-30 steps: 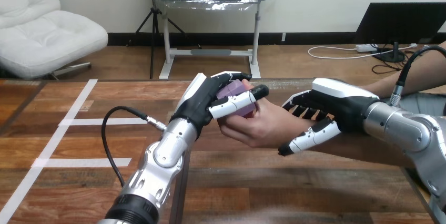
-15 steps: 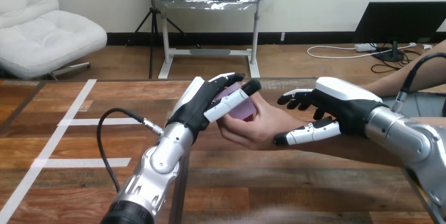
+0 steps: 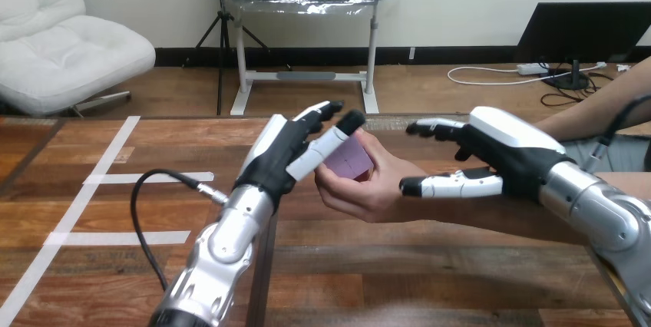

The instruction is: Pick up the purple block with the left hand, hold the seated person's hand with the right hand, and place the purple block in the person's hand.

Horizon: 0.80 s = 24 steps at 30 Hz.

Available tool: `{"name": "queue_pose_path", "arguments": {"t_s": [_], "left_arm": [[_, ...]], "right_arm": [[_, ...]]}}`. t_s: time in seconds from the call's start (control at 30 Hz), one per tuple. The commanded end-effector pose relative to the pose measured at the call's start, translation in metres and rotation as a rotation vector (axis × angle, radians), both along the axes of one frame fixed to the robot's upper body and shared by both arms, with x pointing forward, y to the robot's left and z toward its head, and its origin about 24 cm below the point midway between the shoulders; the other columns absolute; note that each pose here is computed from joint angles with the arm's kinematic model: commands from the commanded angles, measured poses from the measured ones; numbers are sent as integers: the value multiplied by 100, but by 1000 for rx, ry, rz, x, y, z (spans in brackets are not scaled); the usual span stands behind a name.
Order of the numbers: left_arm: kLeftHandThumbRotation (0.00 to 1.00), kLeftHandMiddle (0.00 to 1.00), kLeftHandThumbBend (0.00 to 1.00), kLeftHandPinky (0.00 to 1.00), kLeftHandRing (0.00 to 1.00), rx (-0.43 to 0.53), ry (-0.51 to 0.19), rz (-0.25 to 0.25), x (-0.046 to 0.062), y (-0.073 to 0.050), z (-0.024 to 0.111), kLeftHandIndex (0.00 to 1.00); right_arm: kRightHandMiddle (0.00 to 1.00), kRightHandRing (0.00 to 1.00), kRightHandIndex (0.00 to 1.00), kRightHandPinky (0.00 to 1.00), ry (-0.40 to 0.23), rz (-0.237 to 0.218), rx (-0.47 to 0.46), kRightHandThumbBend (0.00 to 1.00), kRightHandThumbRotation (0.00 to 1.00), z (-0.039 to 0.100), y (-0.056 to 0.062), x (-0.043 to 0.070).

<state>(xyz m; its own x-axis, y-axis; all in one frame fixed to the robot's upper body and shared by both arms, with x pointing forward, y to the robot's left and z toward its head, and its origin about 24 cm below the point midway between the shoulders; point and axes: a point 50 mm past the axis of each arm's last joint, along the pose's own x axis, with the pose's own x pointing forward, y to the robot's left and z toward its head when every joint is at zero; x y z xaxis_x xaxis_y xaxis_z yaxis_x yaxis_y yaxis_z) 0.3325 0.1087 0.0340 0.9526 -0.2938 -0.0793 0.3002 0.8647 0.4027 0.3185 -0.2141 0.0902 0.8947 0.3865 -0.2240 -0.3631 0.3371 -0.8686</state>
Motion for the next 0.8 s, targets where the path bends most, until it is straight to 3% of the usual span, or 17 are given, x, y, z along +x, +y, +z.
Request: {"name": "queue_pose_path", "arguments": {"t_s": [0.0, 0.53, 0.77], "left_arm": [[100, 92, 93, 88, 94, -37, -110, 27, 1, 8, 21, 89], [99, 89, 90, 84, 89, -80, -206, 111, -20, 22, 28, 86], [99, 87, 85, 81, 86, -111, -283, 142, -30, 28, 35, 86]], "right_arm": [[91, 91, 92, 75, -30, -53, 69, 94, 90, 2, -11, 0], [91, 87, 92, 73, -52, -35, 256, 92, 92, 4, -13, -5], [90, 87, 92, 73, -76, -21, 299, 94, 94, 5, -12, -8]]}}
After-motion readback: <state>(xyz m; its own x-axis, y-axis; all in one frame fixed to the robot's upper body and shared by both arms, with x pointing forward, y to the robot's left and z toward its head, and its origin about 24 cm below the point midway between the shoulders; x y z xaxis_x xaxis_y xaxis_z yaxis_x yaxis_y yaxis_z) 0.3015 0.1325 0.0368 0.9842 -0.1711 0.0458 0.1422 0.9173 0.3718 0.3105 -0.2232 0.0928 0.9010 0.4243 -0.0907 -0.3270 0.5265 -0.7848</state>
